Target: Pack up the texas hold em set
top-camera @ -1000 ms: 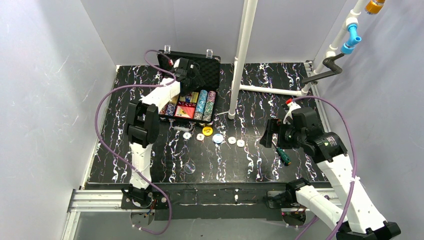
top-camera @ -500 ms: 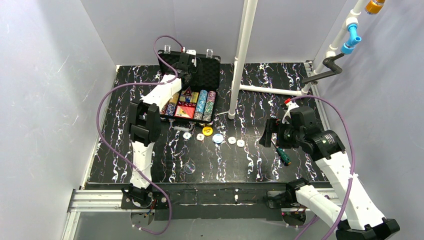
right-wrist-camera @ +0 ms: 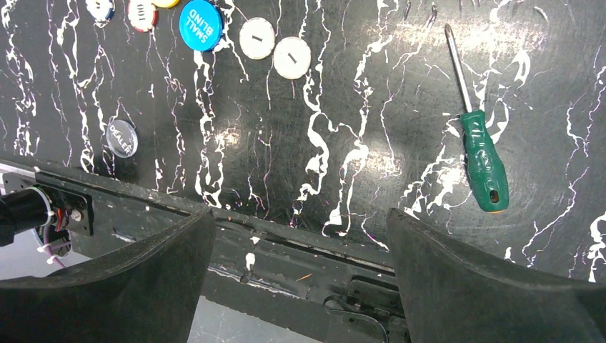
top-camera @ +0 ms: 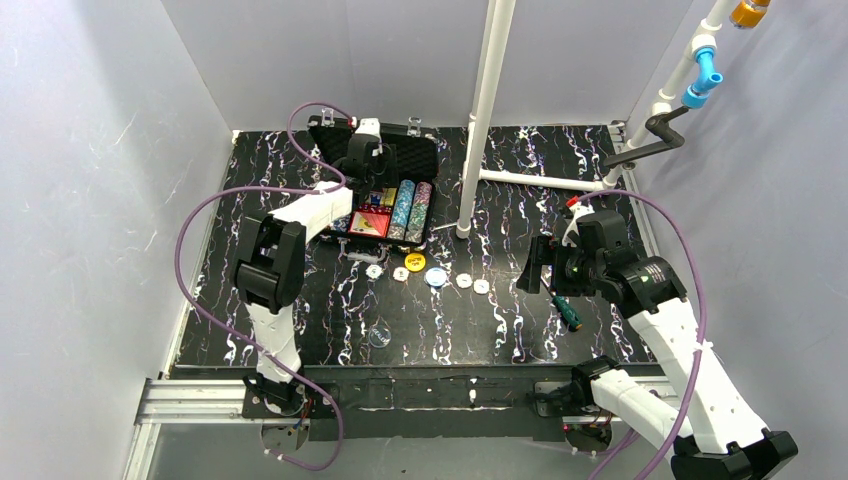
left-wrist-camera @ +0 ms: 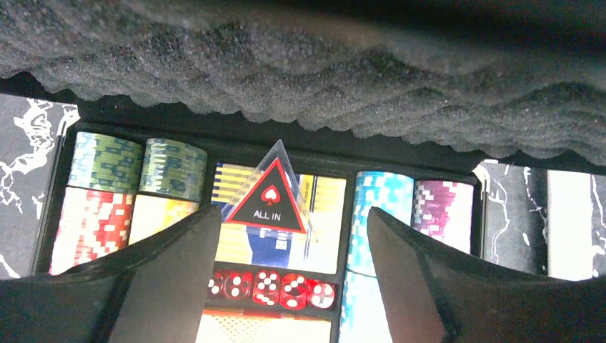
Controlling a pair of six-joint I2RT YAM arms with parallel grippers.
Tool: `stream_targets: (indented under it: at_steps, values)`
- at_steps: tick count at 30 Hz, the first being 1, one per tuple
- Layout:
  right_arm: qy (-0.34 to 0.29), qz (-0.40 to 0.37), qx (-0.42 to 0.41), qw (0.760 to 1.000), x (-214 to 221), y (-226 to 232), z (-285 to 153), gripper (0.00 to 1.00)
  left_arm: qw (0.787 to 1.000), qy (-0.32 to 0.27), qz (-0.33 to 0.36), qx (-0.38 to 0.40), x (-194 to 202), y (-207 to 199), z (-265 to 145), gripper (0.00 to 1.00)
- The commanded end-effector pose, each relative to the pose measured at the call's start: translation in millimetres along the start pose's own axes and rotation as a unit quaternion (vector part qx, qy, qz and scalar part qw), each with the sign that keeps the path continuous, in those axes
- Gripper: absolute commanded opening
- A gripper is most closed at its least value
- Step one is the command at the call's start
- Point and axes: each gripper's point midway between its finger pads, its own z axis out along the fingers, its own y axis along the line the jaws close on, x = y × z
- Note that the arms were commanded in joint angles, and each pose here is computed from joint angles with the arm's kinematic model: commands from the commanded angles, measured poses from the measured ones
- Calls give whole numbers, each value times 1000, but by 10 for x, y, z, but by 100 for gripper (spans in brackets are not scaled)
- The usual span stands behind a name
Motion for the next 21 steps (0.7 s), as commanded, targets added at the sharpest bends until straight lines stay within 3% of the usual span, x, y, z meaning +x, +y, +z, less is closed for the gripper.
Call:
stream_targets:
  at_steps: [1,8,12,21]
  values:
    - [-17,3,-16,1000,-87,83,-42,96,999,-31,-20,15,-203,-47,-61,76]
    - [-20,4,-17,1000,-97,89,-63,96,999,-31,-14,20,-382,-96,-69,84]
    - [-22,3,-18,1000,-113,97,-73,96,999,-36,-12,30,-620,-141,-222,97]
    - [-23,4,-28,999,-109,131,-81,96,999,-35,-3,35,-866,-151,-468,98]
